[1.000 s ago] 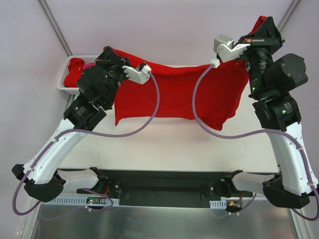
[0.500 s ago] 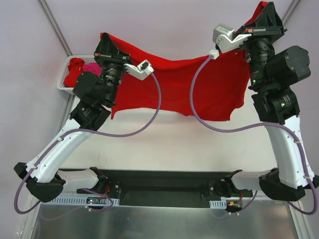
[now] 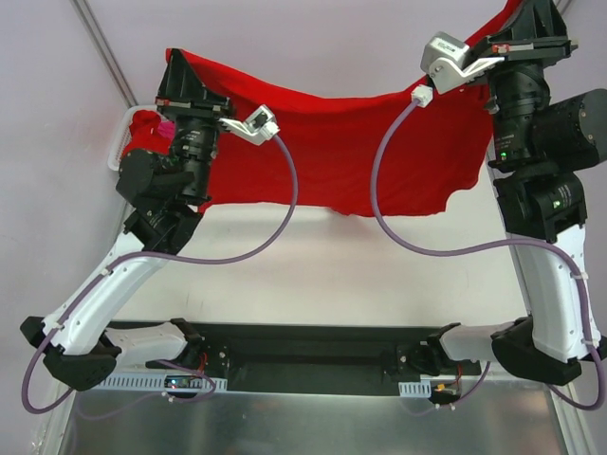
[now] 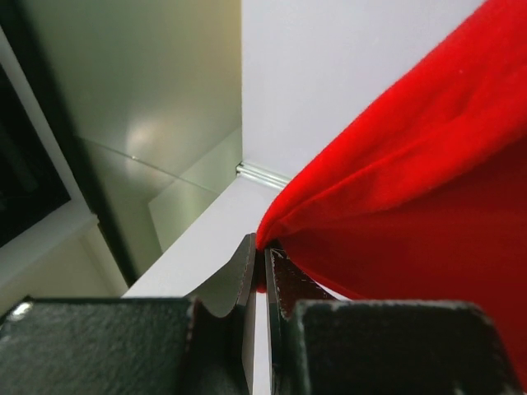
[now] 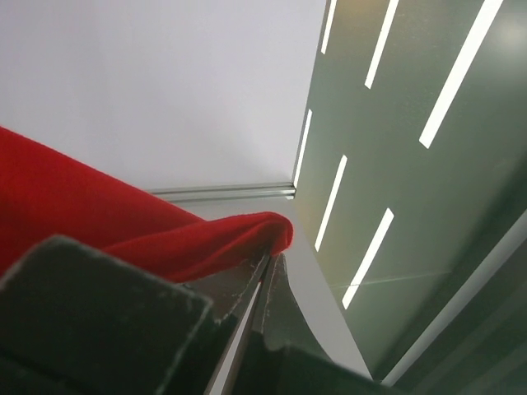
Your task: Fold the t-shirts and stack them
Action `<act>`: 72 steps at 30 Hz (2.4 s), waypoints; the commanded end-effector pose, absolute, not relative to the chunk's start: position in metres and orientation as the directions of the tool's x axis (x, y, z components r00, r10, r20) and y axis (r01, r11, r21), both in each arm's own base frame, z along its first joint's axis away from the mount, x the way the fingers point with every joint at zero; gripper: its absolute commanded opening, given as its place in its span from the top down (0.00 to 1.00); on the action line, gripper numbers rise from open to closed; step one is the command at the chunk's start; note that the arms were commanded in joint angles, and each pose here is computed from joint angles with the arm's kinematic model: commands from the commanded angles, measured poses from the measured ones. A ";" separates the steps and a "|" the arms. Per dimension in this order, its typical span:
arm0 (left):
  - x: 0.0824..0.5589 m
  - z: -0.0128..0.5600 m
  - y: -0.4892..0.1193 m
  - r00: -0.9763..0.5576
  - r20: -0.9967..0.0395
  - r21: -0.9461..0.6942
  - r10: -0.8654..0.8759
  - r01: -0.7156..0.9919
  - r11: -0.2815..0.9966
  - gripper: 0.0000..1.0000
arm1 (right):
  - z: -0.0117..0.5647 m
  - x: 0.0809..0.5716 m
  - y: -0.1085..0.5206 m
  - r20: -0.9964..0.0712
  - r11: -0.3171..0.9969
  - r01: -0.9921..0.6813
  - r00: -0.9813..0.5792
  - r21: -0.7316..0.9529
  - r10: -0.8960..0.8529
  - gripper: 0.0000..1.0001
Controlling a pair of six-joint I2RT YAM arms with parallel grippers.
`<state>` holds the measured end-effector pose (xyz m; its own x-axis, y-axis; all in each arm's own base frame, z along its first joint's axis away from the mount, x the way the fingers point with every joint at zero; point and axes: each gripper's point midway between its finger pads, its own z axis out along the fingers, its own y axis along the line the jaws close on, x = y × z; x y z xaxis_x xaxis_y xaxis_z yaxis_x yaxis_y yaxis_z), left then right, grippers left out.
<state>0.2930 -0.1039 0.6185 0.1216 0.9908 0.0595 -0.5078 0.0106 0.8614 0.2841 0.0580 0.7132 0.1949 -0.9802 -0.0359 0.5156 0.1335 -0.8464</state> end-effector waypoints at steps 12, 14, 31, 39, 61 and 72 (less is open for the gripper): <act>0.189 0.672 -0.030 0.004 0.035 0.647 0.999 -0.762 -0.020 1.00 | 0.792 0.147 -0.006 0.341 -0.485 0.665 -0.346 -0.568 -0.874 0.99; 0.177 0.670 -0.023 0.008 0.035 0.626 0.999 -0.780 -0.016 1.00 | 0.792 0.141 -0.008 0.345 -0.493 0.668 -0.353 -0.558 -0.870 0.99; 0.114 0.649 -0.002 0.070 0.116 0.515 0.991 -0.857 0.001 1.00 | 0.740 0.096 -0.022 0.409 -0.469 0.673 -0.262 -0.571 -0.874 0.99; 0.142 0.673 -0.003 0.109 0.035 0.607 0.993 -0.792 0.066 1.00 | 0.747 0.146 -0.021 0.310 -0.375 0.604 -0.214 -0.703 -0.926 0.99; 0.555 0.608 -0.068 0.047 0.054 0.835 0.997 -0.551 -0.019 1.00 | 0.636 0.543 0.011 0.327 -0.356 0.351 -0.142 -0.866 -0.934 0.99; 0.483 0.628 -0.071 0.110 0.028 0.815 0.994 -0.579 0.041 1.00 | 0.654 0.472 0.000 0.274 -0.314 0.413 -0.154 -0.855 -0.949 0.99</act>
